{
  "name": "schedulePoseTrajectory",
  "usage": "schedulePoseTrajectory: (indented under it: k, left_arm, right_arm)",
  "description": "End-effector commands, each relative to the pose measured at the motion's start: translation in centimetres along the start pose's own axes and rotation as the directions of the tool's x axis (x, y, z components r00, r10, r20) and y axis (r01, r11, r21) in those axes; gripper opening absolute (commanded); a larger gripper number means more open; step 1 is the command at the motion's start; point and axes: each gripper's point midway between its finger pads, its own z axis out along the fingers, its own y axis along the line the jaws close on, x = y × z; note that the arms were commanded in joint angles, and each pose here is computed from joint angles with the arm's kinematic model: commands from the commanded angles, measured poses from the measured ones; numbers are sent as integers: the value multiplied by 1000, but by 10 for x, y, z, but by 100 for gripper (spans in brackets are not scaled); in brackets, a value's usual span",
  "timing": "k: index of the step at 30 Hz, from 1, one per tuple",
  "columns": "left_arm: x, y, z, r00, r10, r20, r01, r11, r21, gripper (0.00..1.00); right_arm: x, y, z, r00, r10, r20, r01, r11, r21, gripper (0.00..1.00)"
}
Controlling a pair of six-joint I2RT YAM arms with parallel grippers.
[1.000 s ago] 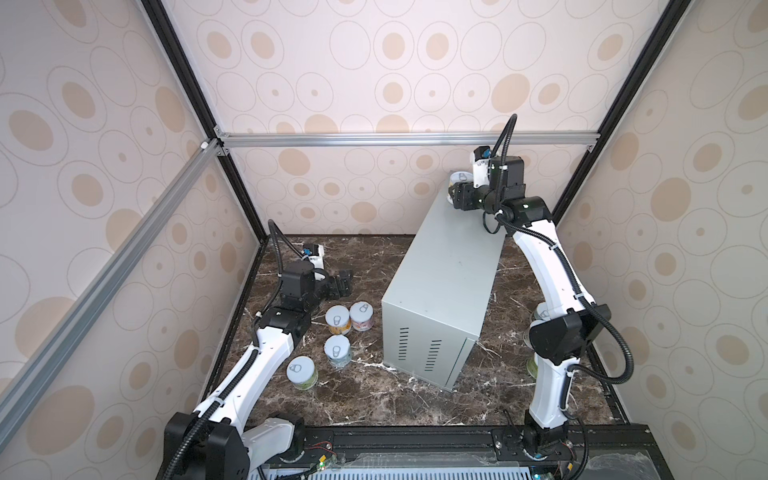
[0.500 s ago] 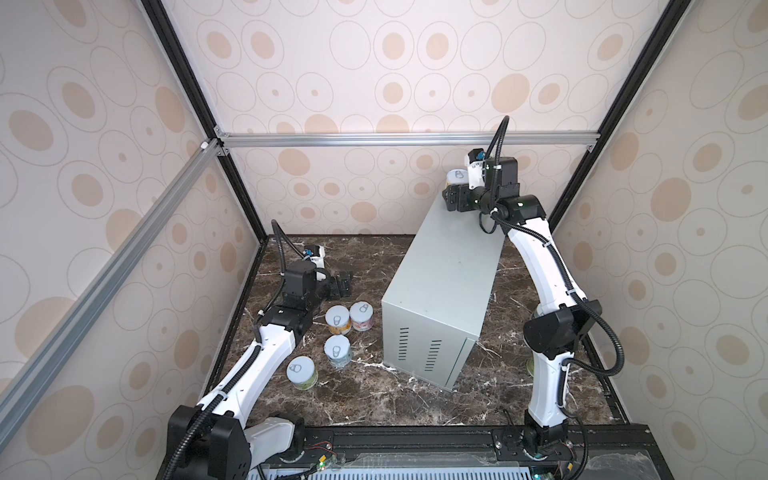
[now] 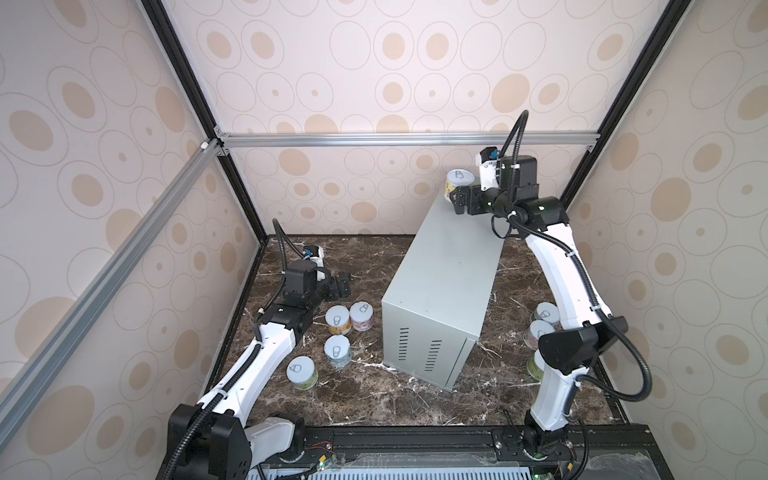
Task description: Place and organize the canned foods onto the counter
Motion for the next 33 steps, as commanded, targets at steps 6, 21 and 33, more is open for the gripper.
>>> schedulePoseTrajectory:
  k: [6,21,33]
  left_arm:
    - [-29,-11,-32,999,12,44,-13,1000,17,99]
    - [2,3,-57,996,47,-71,-49,998,-40,99]
    - [46,24,-70,991,14,-131,-28,994,-104,99]
  right_arm:
    - [-12,0,-86,995,50,91,-53,998,29,99]
    - [79,-8,-193,968,201,152,-211,976,50,99]
    - [196,-31,-227,916,376,142,-394,908,138,99]
